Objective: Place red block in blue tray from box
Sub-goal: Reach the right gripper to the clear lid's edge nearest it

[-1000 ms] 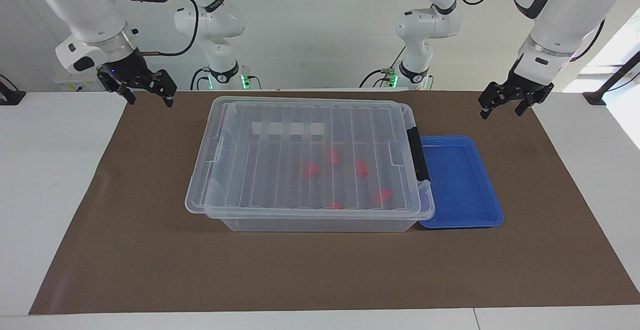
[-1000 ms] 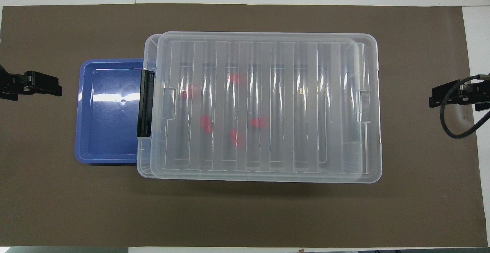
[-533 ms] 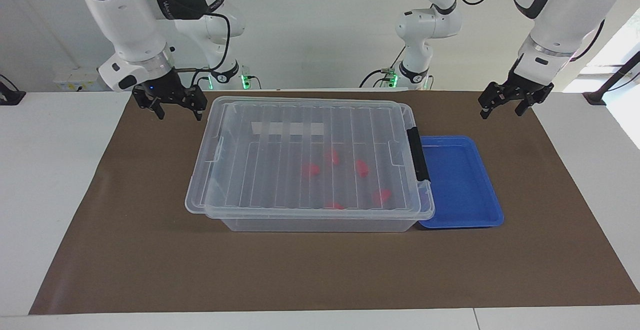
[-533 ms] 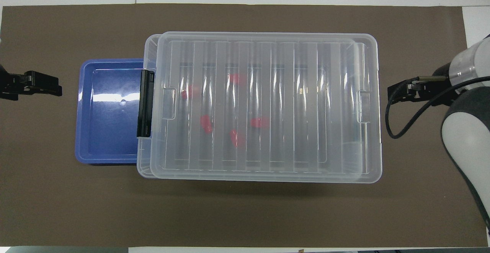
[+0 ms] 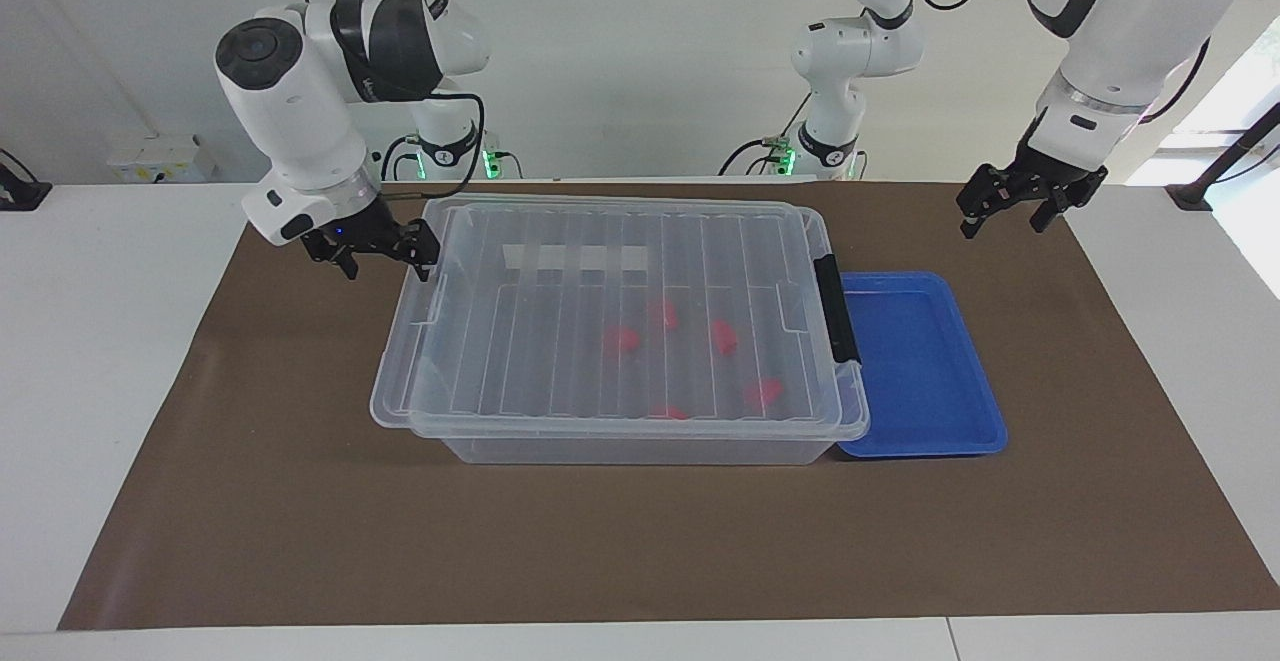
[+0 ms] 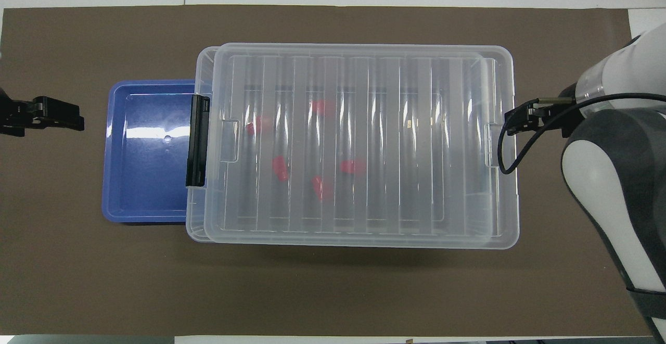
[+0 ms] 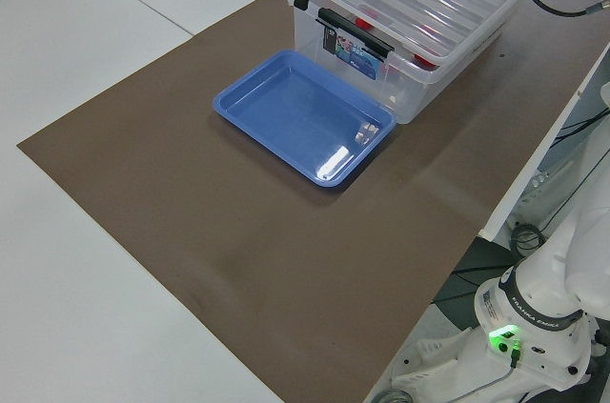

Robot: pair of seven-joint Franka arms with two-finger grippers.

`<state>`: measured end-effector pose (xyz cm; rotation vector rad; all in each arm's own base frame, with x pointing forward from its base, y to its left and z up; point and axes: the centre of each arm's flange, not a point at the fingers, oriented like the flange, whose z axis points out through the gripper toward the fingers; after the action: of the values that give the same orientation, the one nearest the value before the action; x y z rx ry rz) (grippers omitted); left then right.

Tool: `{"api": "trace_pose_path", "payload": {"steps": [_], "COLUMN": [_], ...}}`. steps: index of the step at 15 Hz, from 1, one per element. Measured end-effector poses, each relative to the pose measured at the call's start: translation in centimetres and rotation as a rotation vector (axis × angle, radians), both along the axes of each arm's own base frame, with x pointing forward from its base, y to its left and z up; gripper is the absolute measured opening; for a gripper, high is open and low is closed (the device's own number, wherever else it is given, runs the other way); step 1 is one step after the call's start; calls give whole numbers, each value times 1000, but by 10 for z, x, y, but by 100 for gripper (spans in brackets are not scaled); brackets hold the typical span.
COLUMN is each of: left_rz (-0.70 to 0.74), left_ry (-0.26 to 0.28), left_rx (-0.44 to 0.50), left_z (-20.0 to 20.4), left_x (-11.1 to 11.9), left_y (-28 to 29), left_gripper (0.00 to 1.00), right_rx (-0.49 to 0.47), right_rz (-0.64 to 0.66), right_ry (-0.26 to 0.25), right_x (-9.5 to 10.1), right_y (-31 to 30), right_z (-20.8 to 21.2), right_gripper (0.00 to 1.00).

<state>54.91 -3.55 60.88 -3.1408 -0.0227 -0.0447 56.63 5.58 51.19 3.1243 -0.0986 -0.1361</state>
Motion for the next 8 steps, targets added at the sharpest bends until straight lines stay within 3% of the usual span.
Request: {"api": "trace_pose_path", "payload": {"steps": [8], "left_rz": [0], "left_ry": [0], "left_rx": [0], "left_z": [0], "left_x": [0], "left_y": [0], "left_gripper": [100], "right_rx": [-1], "right_rz": [15], "right_ry": [27], "right_x": [-7], "right_y": [0], "right_z": [-36], "right_gripper": [100]}}
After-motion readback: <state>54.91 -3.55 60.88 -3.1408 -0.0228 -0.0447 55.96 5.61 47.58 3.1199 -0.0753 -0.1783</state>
